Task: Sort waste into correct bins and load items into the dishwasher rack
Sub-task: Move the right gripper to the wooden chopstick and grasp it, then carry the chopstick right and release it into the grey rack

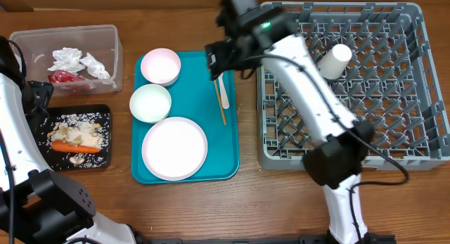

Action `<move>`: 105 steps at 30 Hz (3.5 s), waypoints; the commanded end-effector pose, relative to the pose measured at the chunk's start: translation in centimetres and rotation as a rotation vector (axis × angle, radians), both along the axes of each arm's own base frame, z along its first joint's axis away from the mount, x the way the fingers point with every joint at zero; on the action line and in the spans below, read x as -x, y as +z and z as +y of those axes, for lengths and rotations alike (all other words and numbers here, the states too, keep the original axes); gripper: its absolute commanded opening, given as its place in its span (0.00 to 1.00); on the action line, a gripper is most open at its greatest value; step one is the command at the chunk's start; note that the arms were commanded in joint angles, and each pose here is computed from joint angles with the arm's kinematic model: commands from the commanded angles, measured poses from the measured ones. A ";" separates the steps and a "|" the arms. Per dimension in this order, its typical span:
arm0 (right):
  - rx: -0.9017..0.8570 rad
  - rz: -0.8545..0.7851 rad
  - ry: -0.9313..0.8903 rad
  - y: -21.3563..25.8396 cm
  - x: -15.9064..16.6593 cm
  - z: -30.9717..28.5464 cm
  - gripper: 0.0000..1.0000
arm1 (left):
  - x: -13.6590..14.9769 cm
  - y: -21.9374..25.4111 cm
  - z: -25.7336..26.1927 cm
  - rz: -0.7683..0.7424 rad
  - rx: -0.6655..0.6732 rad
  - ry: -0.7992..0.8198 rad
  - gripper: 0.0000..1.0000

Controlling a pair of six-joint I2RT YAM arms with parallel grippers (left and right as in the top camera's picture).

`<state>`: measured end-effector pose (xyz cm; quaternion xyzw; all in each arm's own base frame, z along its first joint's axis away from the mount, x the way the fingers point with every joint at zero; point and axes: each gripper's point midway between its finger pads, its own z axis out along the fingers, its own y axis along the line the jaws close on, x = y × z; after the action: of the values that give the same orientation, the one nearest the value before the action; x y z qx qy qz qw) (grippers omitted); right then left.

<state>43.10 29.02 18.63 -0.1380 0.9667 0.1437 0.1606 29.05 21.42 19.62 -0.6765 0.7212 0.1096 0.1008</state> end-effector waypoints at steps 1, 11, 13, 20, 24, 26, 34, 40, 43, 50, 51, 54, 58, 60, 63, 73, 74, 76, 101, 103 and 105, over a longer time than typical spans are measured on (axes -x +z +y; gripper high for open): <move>0.106 -0.005 -0.056 -4.0 -1.4 0.3 0.85 | 0.1 0.4 -0.2 -0.018 -0.006 0.021 1.00; 0.154 0.114 -0.038 -12.4 -1.0 2.4 0.77 | 0.1 0.4 -0.2 -0.018 -0.006 0.021 1.00; 0.156 0.142 -0.027 -13.6 -0.6 2.8 0.75 | 0.1 0.4 -0.2 -0.018 -0.006 0.021 1.00; 0.180 0.145 -0.009 -15.0 0.0 3.6 0.75 | 0.1 0.4 -0.2 -0.018 -0.006 0.020 1.00; 0.182 0.146 -0.005 -15.4 0.1 3.8 0.75 | 0.1 0.4 -0.2 -0.018 -0.006 0.021 1.00; 0.183 0.147 -0.004 -15.6 0.1 3.9 0.75 | 0.1 0.4 -0.2 -0.018 -0.006 0.020 1.00; 0.201 0.171 -0.001 -17.6 0.3 3.8 0.77 | 0.1 0.4 -0.2 -0.018 -0.006 0.020 1.00; 0.199 0.169 0.002 -17.9 0.2 4.1 0.77 | 0.1 0.4 -0.2 -0.018 -0.006 0.020 1.00; 0.199 0.169 0.003 -17.9 0.3 4.2 0.77 | 0.1 0.4 -0.2 -0.018 -0.006 0.021 1.00; 0.197 0.187 -0.006 -18.4 1.1 4.7 0.66 | 0.1 0.4 -0.2 -0.018 -0.006 0.021 1.00; 0.199 0.190 -0.007 -18.6 1.2 4.7 0.62 | 0.1 0.4 -0.2 -0.018 -0.006 0.021 1.00; 0.214 0.208 -0.010 -19.6 2.0 4.8 0.52 | 0.1 0.4 -0.2 -0.018 -0.006 0.021 1.00; 0.225 0.220 -0.030 -19.8 2.2 4.5 0.33 | 0.1 0.4 -0.2 -0.018 -0.006 0.020 1.00; 0.225 0.222 -0.030 -19.7 2.2 4.5 0.23 | 0.1 0.4 -0.2 -0.018 -0.006 0.020 1.00; 0.235 0.233 -0.031 -19.7 2.5 4.2 0.07 | 0.1 0.4 -0.2 -0.018 -0.006 0.020 1.00; 0.206 0.241 -0.029 -15.3 2.7 4.2 0.04 | 0.1 0.4 -0.2 -0.018 -0.006 0.020 1.00; 0.190 0.221 -0.030 -13.9 2.4 4.1 0.04 | 0.1 0.4 -0.2 -0.018 -0.006 0.021 1.00; 0.156 0.172 -0.026 -10.6 1.7 4.0 0.04 | 0.1 0.4 -0.2 -0.018 -0.006 0.021 1.00; 0.078 0.023 -0.374 0.2 -6.6 -16.3 0.04 | 0.1 0.4 -0.2 -0.018 -0.006 0.021 1.00; 0.077 0.028 -0.370 -1.2 -7.0 -16.0 0.04 | 0.1 0.4 -0.2 -0.018 -0.006 0.021 1.00; 0.072 0.027 -0.360 -2.2 -7.3 -15.4 0.04 | 0.1 0.4 -0.2 -0.018 -0.006 0.021 1.00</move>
<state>50.47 12.51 17.85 0.0456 0.9809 0.0684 0.1765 29.05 21.42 19.62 -0.6774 0.7203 0.1095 0.1010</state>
